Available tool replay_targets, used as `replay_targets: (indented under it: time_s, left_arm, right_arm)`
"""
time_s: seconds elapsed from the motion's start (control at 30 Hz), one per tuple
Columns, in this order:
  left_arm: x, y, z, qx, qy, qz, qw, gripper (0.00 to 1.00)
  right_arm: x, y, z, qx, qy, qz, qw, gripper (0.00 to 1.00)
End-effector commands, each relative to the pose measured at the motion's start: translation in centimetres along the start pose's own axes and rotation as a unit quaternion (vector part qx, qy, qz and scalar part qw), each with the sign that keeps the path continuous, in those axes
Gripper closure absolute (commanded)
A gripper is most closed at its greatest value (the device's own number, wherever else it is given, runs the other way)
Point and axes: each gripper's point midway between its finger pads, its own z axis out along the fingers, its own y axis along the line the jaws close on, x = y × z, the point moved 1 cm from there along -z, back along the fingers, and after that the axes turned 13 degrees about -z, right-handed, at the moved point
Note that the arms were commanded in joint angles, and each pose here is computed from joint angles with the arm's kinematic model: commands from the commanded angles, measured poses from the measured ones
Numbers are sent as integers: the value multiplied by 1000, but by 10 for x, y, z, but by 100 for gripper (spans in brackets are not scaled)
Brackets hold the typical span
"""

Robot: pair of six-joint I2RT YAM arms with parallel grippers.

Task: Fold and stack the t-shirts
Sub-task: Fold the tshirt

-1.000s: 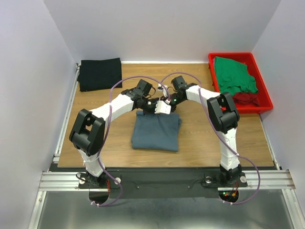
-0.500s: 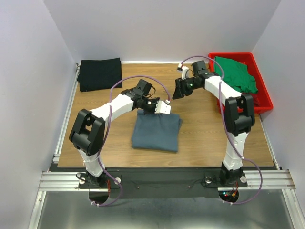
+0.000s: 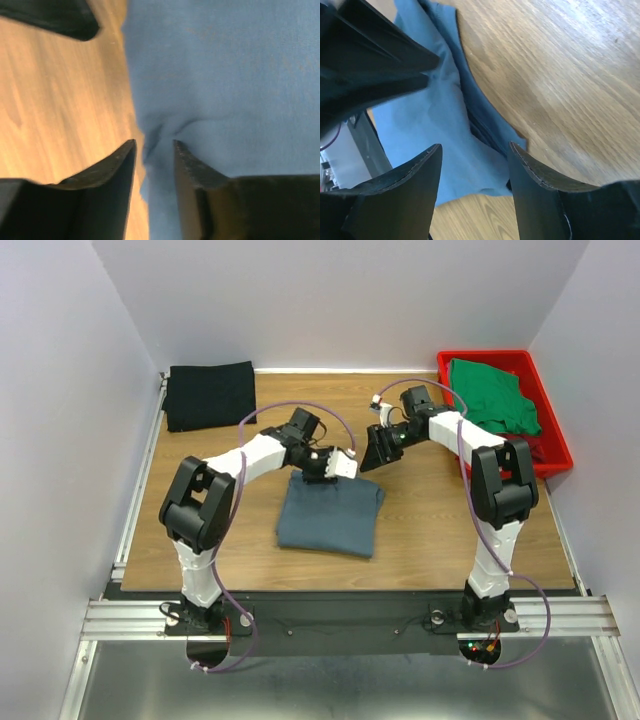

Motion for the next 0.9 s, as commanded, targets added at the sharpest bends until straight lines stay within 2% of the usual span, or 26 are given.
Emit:
replay_targets:
  time_s: [0.0,0.03,0.07,0.13,0.37,0.5,0.77,0.87]
  left_arm:
    - [-57,23,-68,-38,-77,-15,996,48]
    - [-59,17,-79,-29,-81,-37,996,46]
    - [-64,13,-86,-17,-98,-51,994,40]
    - [-57,15,-102,-15,-105,-89,990,38]
    - [-8,9,-97,20,-81,-197,977,34]
    - [1,7,-81,44,-87,-225,970,29]
    - [19,8,-59,53,-77,-243,965,29]
    - [32,9,-50,51,-62,-255,964,34]
  right_arm:
    - [-10,17,-9,-22,-20,-22,999,40]
    - [-9,21,-10,-26,-21,-22,999,39]
    - [-6,22,-11,-29,-20,-19,999,38]
    - [-3,25,-10,-34,-19,-16,999,36]
    - [15,24,-5,-41,-3,-9,999,36]
    - [25,18,-2,-31,11,-10,999,36]
    - [38,4,0,-4,38,-23,999,32]
    - [39,4,1,-6,39,-21,999,32]
